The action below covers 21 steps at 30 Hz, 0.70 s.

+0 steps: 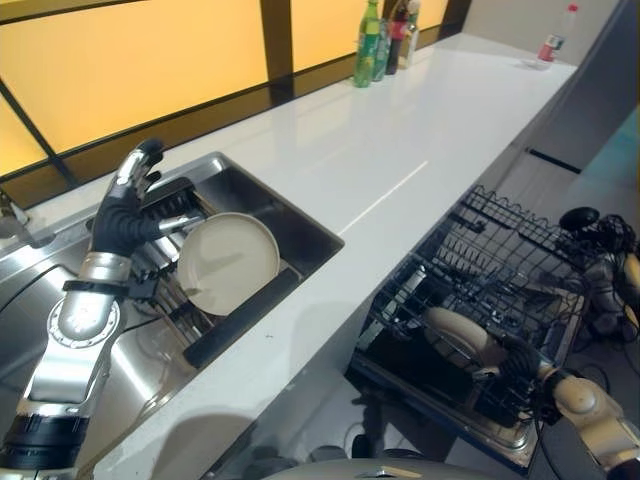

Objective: Pick up plates and place into dishwasher.

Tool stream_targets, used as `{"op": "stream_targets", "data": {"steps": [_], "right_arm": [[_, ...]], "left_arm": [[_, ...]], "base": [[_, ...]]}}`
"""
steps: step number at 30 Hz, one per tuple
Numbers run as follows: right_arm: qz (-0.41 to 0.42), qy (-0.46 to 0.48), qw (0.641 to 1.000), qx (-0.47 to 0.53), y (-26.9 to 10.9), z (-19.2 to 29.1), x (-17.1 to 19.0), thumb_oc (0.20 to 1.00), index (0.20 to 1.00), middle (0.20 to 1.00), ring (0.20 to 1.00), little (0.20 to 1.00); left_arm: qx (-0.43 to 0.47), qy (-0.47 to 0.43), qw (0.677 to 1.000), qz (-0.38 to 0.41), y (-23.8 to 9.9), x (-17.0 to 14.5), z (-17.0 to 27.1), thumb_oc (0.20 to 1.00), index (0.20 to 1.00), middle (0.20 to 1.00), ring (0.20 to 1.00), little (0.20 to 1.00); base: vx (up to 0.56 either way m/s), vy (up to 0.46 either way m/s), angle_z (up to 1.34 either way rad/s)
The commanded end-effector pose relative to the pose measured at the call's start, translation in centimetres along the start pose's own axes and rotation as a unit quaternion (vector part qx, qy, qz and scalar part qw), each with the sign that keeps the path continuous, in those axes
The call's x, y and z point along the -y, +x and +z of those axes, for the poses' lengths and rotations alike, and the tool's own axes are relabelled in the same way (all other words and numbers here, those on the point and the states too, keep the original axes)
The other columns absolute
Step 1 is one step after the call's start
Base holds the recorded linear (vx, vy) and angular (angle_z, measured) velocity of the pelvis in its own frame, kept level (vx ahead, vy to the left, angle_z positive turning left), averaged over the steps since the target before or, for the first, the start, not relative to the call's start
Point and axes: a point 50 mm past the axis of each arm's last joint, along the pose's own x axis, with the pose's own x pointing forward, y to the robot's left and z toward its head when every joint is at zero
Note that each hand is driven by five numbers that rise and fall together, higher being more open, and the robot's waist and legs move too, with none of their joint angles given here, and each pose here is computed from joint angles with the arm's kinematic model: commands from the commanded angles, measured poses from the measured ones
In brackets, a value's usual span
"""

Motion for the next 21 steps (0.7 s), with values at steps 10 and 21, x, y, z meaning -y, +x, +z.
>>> {"op": "stream_targets", "data": {"steps": [10, 21], "right_arm": [[-0.163, -0.116, 0.975, 0.094, -2.7, 5.6, 8.8, 1.000, 1.000, 1.000, 1.000, 1.000], [-0.273, -0.107, 0.930, 0.224, -4.9, 10.5, 11.2, 1.000, 1.000, 1.000, 1.000, 1.000]], "left_arm": [[0.051, 0.150, 0.987, 0.021, 0.0, -1.8, 0.3, 1.000, 1.000, 1.000, 1.000, 1.000], [0.026, 0.313, 0.949, -0.013, -0.9, -2.5, -1.8, 1.000, 1.000, 1.000, 1.000, 1.000]], "base": [[-0.09, 0.032, -0.09], [-0.03, 0.005, -0.08]]}}
